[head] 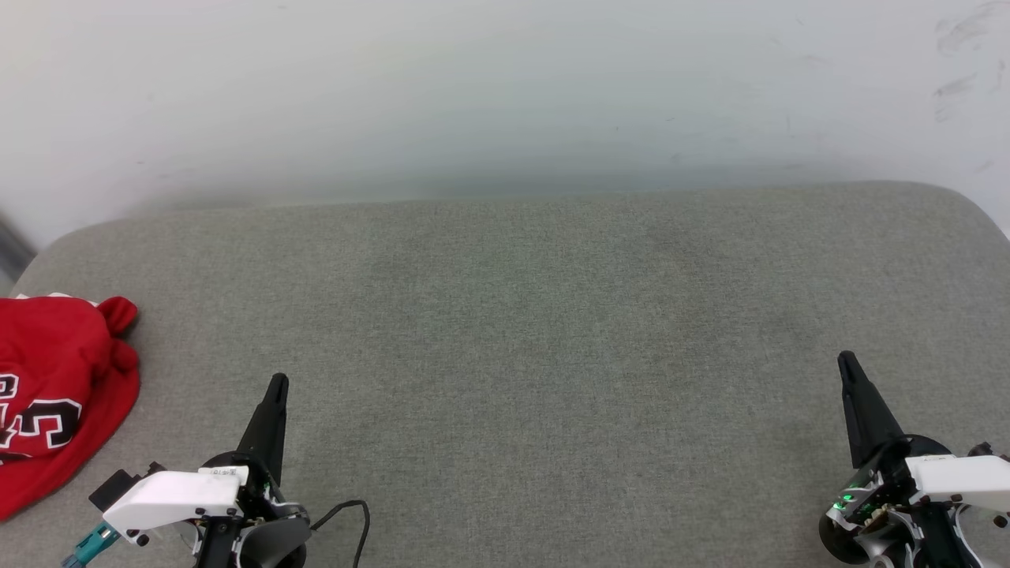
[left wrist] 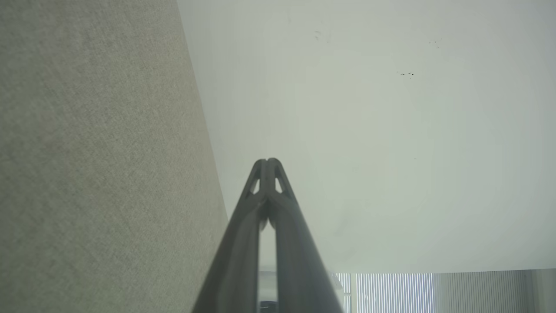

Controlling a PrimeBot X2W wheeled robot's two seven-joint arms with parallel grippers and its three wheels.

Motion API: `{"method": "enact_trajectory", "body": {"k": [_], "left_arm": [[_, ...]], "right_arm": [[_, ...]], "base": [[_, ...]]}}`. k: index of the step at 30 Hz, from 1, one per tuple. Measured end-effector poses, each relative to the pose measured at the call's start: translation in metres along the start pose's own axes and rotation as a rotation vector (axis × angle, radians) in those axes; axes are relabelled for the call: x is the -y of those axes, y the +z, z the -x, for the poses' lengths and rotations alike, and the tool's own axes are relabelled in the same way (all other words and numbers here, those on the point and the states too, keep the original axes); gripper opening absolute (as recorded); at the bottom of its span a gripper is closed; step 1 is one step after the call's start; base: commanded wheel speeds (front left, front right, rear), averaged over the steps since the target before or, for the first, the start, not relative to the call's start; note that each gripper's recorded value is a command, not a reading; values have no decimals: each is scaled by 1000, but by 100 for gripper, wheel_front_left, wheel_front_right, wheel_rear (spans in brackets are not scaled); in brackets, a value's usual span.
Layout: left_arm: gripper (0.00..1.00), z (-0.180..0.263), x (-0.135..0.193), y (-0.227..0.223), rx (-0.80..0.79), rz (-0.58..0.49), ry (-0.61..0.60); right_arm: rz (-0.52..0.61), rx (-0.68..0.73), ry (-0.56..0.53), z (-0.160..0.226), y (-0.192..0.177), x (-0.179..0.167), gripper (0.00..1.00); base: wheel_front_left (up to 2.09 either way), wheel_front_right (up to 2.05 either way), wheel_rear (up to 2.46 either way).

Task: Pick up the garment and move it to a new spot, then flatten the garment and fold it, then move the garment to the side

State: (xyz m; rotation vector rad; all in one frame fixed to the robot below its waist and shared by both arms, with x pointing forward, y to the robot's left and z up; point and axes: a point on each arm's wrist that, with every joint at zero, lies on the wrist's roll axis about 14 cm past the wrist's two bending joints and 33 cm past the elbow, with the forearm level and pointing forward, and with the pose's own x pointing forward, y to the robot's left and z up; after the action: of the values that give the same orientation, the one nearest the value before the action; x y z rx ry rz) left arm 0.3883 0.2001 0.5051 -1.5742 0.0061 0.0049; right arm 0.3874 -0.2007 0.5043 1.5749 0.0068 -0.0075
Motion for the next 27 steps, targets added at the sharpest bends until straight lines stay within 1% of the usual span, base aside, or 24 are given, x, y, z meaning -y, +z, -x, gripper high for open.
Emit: {"method": "enact_trajectory", "body": {"k": [27], "left_arm": [[0,0,0,0,-1,0,0]], "right_arm": [[0,0,0,0,0,0,0]], "base": [[0,0,0]]}}
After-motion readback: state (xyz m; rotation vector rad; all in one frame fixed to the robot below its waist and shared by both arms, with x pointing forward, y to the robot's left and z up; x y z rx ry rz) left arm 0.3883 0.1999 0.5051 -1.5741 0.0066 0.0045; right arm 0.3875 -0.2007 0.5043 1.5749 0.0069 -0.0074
